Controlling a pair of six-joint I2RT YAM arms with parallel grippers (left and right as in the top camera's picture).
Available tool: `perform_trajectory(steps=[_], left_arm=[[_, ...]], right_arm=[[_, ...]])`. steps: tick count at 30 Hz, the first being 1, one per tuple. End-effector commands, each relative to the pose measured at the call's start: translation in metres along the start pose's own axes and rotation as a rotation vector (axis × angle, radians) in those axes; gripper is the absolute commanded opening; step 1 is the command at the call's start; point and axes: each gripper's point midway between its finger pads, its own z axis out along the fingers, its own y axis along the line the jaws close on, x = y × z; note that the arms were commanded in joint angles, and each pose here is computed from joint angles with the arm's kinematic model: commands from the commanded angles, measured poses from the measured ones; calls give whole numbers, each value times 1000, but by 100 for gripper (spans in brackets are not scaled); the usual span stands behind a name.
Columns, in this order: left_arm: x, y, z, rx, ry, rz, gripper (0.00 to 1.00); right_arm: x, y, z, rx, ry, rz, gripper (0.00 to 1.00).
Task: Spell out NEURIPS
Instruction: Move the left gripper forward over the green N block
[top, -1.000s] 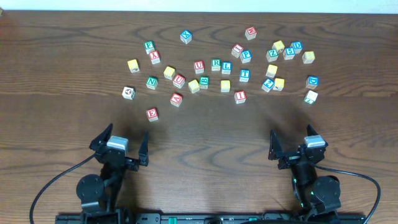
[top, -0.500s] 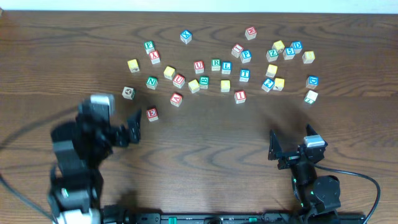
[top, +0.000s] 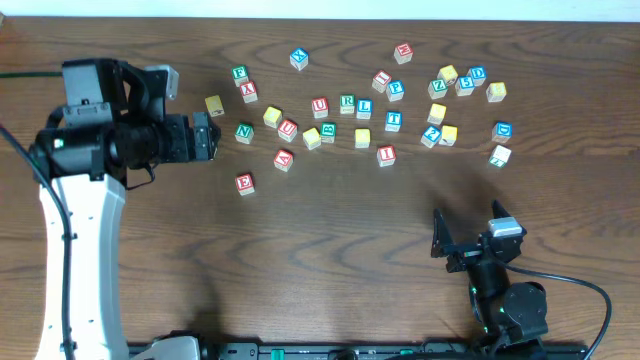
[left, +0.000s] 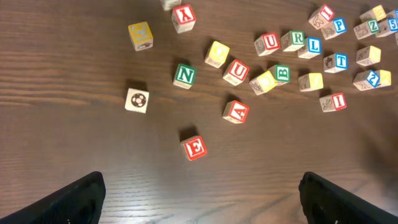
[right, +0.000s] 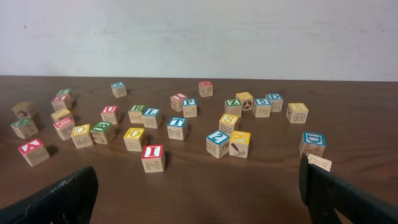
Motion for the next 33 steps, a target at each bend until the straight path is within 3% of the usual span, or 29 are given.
perform_trajectory(steps=[1,13,19,33], left_arm=[[-2,0,-5,-3,0,13,98],[-2,-10,-5,42,2,54,98],[-4,-8,7,-73,40,83,98],[-57,-16,67,-112,164,60,98]], right_arm=[[1,-2,0,6,1,-5,99],[1,-2,0,6,1,-5,99],[1,-2,0,6,1,-5,99],[1,-2,0,6,1,-5,99]])
